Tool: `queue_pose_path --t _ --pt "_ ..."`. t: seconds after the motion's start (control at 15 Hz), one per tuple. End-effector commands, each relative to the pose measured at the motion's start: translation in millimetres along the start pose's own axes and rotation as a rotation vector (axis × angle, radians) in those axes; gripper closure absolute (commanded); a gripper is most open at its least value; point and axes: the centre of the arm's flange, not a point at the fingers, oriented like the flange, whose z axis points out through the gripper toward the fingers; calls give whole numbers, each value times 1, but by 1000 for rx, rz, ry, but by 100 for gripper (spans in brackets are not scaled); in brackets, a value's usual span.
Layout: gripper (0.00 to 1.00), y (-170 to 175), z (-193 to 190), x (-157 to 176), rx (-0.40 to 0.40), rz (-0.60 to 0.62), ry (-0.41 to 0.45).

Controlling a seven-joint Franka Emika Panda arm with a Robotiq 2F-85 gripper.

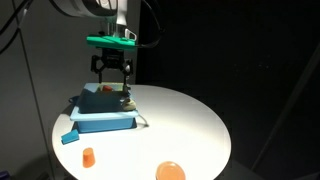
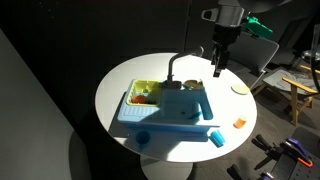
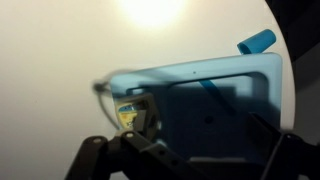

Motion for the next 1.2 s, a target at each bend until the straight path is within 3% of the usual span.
queue_pose_path --t 0.0,0.33,0.67,1.13 --pt "0 -1 4 18 -23 -61 -12" --pt "0 -39 22 12 0 -70 -43" --pt "0 -55 35 12 20 -100 -72" --pt "0 -102 46 24 6 -177 -110"
